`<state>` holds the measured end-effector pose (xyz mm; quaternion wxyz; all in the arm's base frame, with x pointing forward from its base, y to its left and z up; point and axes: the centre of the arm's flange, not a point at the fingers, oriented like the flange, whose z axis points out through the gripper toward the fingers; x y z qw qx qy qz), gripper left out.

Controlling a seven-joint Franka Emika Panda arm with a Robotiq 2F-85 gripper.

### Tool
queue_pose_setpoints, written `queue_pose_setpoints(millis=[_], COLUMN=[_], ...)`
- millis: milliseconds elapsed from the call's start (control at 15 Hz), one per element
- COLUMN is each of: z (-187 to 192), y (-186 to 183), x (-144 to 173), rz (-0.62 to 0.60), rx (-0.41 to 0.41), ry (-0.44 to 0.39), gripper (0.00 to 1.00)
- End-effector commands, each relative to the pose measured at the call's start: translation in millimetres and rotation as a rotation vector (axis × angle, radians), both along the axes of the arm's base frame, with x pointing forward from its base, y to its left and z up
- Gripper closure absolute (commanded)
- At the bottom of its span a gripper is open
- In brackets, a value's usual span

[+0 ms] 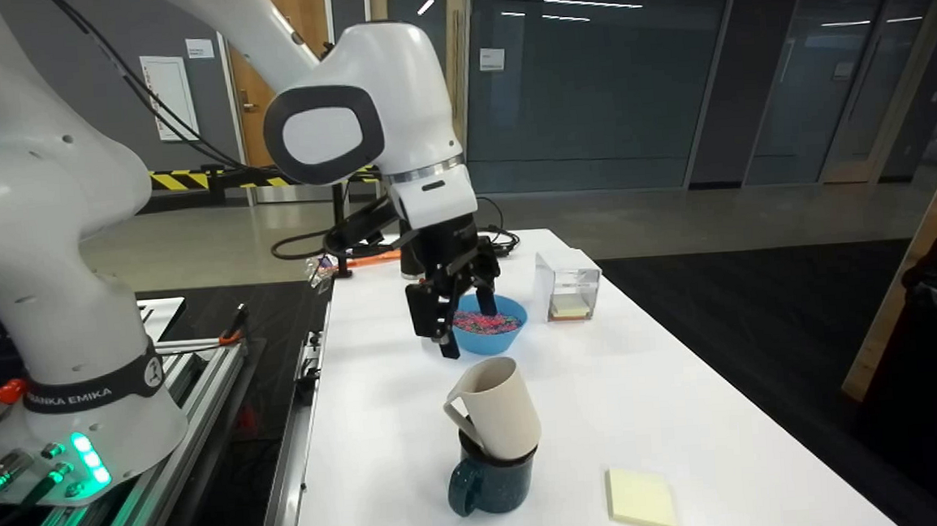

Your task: Put the white mug on top of the dark green mug.

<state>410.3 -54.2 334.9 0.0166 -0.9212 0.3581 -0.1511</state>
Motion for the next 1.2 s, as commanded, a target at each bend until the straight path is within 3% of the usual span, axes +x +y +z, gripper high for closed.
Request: queue_pose_setpoints(millis=[0,533,1133], z=[8,15,17], y=[13,62,100], x=[-15,11,49], rz=[0.035,0.238,0.460], rx=[-0.011,-0.060,-0.035], ry=[-0.017,-0.037,-0.061], gripper=[0.00,0.00,0.00])
